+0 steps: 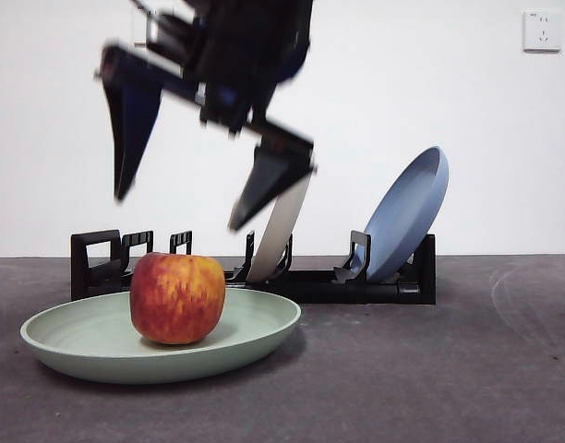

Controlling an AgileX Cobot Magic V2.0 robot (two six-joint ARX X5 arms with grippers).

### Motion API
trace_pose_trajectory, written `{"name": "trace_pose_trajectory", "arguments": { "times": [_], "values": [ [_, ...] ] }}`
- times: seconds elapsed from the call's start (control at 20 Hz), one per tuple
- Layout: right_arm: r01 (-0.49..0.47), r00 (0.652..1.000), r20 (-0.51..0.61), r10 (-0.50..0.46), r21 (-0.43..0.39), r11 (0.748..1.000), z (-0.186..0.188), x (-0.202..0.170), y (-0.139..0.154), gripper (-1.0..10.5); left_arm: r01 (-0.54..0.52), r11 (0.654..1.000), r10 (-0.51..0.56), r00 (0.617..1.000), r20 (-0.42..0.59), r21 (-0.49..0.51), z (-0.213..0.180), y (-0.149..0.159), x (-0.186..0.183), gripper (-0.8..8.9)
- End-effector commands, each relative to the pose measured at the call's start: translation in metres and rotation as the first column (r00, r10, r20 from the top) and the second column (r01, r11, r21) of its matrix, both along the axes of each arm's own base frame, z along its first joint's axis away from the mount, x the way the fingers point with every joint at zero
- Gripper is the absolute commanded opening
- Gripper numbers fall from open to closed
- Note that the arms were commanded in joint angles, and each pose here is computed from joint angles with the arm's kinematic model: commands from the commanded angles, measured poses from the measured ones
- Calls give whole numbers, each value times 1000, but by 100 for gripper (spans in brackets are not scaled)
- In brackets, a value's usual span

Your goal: Take the green plate from the plate rack,put the plate on the table,take the apple from the table,put the apple in the plate

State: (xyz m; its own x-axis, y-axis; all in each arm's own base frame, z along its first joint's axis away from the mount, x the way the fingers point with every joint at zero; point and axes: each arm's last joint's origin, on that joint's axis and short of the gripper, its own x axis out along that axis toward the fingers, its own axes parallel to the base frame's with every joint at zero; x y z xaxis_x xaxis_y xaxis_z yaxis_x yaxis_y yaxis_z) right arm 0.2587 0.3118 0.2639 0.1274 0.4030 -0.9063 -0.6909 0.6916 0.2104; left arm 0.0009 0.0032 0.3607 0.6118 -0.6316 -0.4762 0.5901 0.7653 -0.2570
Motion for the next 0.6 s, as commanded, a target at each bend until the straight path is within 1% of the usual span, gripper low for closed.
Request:
{"name": "trace_pose_trajectory", "arguments": {
  "times": [0.05,0.2,0.4,0.6],
  "values": [
    [-86,996,-6,86,-49,995,19,-3,-2,535,3,1000,-3,1000,8,4,0,-1,1,188],
    [-126,992,-5,126,-70,989,44,-10,-10,534,3,1000,-3,1000,12,-1,1,-4,3,188],
    [-143,989,12,144,-64,988,74,-24,-27,534,2,1000,-1,999,35,-22,6,-9,7,188],
    [-147,988,31,149,-56,988,103,-44,-51,533,5,1000,-4,998,56,-26,10,-16,13,188]
  ]
}}
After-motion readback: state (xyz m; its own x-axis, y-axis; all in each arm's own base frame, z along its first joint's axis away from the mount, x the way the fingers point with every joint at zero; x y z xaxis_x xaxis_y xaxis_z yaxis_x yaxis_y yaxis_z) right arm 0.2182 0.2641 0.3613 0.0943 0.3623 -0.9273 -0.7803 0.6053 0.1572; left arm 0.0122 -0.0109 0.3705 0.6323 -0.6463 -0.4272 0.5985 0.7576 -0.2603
